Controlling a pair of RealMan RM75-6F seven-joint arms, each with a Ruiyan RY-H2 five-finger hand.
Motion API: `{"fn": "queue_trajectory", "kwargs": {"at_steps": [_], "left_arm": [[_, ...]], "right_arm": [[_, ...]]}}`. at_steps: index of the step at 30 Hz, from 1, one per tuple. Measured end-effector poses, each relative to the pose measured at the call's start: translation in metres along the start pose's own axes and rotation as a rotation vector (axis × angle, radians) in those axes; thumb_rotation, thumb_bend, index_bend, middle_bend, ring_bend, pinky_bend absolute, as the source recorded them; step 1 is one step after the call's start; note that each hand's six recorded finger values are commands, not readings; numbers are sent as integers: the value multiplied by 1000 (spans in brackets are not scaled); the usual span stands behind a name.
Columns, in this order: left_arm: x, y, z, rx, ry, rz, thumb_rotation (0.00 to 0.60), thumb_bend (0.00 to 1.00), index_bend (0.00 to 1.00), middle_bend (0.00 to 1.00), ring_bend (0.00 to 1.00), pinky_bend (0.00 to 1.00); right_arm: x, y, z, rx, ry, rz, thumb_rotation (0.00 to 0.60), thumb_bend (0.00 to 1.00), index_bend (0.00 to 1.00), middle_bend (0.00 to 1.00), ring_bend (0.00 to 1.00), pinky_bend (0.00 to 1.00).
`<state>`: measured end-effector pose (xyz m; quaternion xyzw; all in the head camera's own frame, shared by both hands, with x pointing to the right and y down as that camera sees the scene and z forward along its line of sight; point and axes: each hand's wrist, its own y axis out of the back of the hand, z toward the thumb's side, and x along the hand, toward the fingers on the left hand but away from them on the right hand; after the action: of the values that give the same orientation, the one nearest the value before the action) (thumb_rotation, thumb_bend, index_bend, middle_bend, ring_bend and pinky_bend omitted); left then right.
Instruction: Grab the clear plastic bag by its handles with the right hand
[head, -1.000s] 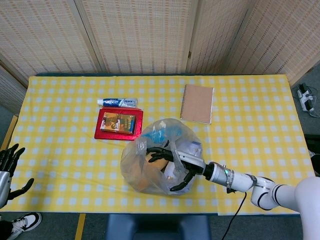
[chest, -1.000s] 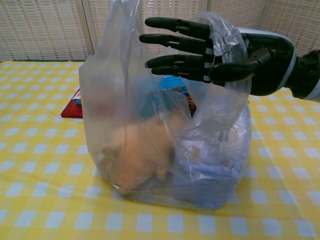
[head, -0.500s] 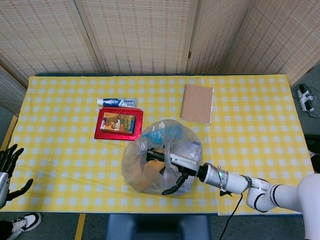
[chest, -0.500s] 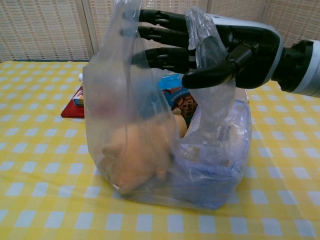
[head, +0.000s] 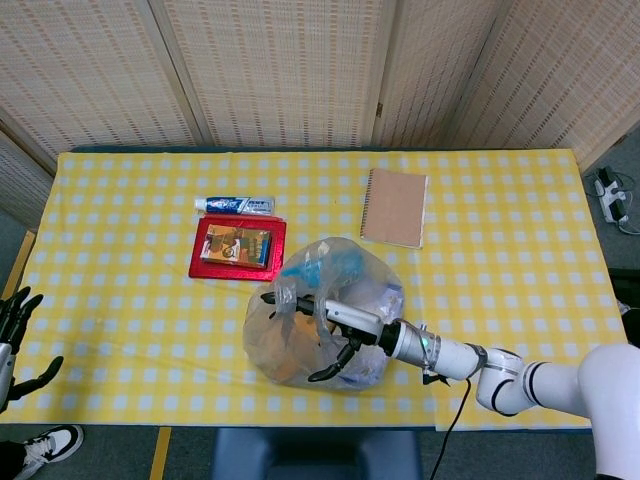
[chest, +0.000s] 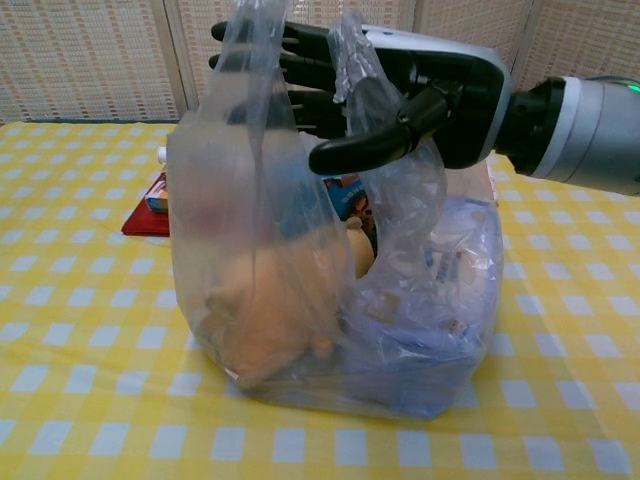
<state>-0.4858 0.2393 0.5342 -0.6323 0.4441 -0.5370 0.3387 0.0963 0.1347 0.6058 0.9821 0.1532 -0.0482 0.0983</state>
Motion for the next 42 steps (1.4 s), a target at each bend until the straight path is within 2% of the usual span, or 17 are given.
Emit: {"fn": "queue_trajectory", "kwargs": {"at_steps": [19,35,42], "left_arm": [[0,8,-8,-23,21,17,600,319,0,25,17,50],[-1,14,-12,-32,32,31,600,319,0,25,17,50],[-3,15,-13,-35,30,34,600,320,0,25,17,50]], "right_arm": [[-30,-3,0,-3,20,23,600,188,0,0,139,0],[-59,-13,12,-19,76,77,600,189,0,0,174,0],[-67,-14,18,-45,109,73,600,188,0,16,202,0]]}}
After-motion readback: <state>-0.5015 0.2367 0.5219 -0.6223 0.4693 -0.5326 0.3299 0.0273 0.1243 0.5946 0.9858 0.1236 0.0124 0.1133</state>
